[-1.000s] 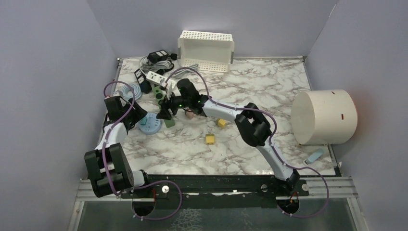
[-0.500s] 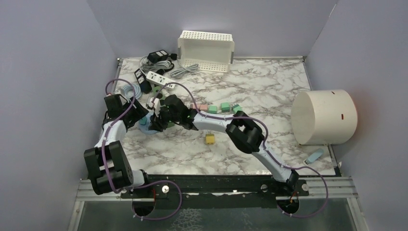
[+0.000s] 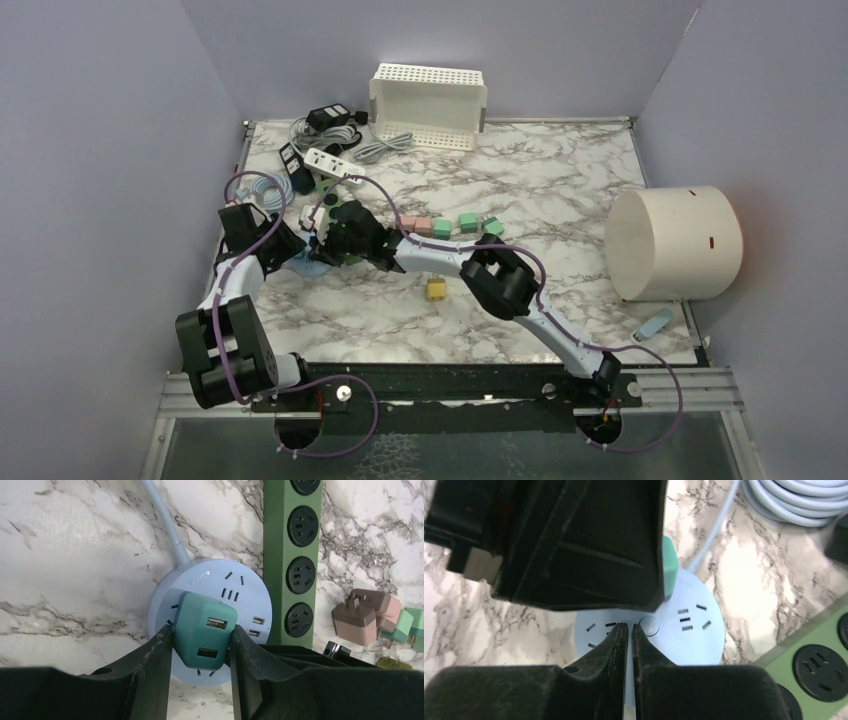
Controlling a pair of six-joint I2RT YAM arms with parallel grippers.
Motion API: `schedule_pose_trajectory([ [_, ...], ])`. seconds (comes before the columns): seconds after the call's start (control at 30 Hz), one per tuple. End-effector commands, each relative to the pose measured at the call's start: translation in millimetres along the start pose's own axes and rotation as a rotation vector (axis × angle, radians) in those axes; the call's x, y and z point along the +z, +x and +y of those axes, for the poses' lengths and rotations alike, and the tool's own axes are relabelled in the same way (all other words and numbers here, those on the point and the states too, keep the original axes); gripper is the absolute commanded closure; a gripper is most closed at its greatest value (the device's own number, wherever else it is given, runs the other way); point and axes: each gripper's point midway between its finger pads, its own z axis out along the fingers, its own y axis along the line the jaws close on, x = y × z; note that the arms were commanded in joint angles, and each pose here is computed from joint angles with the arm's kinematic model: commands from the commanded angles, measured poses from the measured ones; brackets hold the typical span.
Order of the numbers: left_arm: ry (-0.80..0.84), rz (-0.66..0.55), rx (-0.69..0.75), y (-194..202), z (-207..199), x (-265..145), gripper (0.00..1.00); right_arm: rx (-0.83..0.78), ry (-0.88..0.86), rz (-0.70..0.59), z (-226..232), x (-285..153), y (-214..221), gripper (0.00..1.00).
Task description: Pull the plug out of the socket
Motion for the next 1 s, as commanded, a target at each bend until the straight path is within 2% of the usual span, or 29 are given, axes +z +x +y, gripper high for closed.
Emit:
schedule_pose_trajectory([
  [0.0,0.039,-0.02,0.029,-11,-10,-2,0.69,0.05,0.016,0.27,8,-2,108,0.86],
  [0.07,0.036,-0.038,0.05,-18,-11,-2,0.77,0.054,0.011,0.276,9,-3,110,0.86],
  [0.23,0.044,-0.01,0.085,-26,-11,10,0.82,0.068,-0.014,0.291,15,-3,118,0.86],
  [0.27,0.049,0.006,0.087,-24,-10,13,0.88,0.07,-0.018,0.297,15,-3,120,0.86],
  [0.3,0.055,0.021,0.092,-23,-11,15,1.0,0.072,-0.023,0.302,16,-3,122,0.86],
  [0.4,0.073,0.02,0.111,-30,-18,15,1.0,0.086,-0.049,0.318,21,-2,128,0.87],
  [0.7,-0.018,-0.113,0.28,-83,-65,-11,1.0,0.161,-0.127,0.389,36,4,156,0.86],
  [0.97,-0.1,-0.204,0.269,-102,-63,-32,1.0,0.193,-0.147,0.393,38,4,158,0.86],
])
